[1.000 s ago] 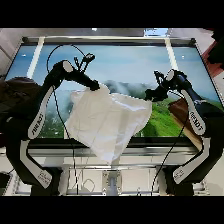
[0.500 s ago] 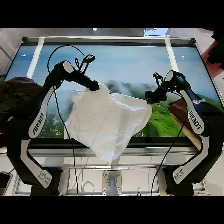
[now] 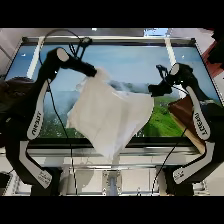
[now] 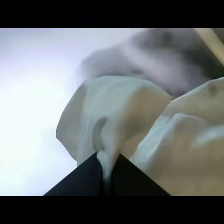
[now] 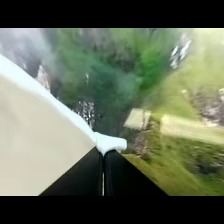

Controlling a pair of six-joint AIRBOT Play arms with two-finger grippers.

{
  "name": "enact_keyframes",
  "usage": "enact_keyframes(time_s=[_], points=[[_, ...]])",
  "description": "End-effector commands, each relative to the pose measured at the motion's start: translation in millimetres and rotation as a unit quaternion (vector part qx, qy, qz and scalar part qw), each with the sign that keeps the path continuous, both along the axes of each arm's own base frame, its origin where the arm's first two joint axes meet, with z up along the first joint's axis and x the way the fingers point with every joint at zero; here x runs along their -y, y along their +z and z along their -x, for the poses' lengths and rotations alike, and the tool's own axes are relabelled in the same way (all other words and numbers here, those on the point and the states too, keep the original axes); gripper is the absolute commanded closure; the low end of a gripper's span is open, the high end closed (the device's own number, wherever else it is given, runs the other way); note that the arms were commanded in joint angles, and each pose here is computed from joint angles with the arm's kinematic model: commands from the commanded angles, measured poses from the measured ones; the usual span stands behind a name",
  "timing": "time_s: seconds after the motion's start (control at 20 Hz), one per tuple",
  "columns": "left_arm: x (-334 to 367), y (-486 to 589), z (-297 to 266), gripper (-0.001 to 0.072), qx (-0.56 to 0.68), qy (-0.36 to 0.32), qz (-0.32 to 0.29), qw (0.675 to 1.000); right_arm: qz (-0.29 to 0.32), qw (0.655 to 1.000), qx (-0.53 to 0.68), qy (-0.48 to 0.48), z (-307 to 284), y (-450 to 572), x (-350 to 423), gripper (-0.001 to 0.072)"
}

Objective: Fold the shirts.

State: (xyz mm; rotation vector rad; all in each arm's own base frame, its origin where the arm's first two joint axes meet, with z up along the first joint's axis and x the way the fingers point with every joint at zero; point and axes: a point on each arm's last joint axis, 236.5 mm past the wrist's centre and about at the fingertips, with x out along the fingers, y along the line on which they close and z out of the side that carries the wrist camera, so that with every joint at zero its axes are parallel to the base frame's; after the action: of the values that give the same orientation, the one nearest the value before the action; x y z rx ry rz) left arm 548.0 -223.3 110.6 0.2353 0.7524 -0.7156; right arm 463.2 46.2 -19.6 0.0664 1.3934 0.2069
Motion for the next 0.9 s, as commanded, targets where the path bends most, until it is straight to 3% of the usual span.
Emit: enact_keyframes(time_s=[0.0, 0.2, 0.35, 0.5, 0.7, 0.85], points=[[-27.8, 121.8, 4.1, 0.0693, 0.124, 0.044, -0.009, 0.991, 0.061, 0.991, 0.117, 0.005, -9.9, 104.4, 27.4, 0.0678], [-78.0, 225.0, 76.4, 0.0693, 0.196, 0.087, -0.049, 0.976, 0.135, 0.946, 0.294, -0.025, 16.9, 268.7, 63.5, 0.0679], [-102.8, 286.9, 145.3, 0.0693, 0.235, 0.11, -0.038, 0.965, 0.195, 0.888, 0.411, -0.066, 70.6, 383.8, 95.4, 0.068], [-113.7, 327.9, 207.8, 0.0693, 0.256, 0.124, 0.004, 0.959, 0.215, 0.842, 0.489, -0.082, 124.1, 454.3, 105.0, 0.068], [-84.2, 340.1, 252.8, 0.0692, 0.236, 0.071, 0.074, 0.966, 0.208, 0.833, 0.507, -0.074, 141.6, 466.2, 99.5, 0.068], [-62.2, 283.2, 235.3, 0.0693, 0.152, 0.045, 0.077, 0.984, 0.158, 0.857, 0.489, -0.039, 110.2, 434.5, 71.8, 0.068]])
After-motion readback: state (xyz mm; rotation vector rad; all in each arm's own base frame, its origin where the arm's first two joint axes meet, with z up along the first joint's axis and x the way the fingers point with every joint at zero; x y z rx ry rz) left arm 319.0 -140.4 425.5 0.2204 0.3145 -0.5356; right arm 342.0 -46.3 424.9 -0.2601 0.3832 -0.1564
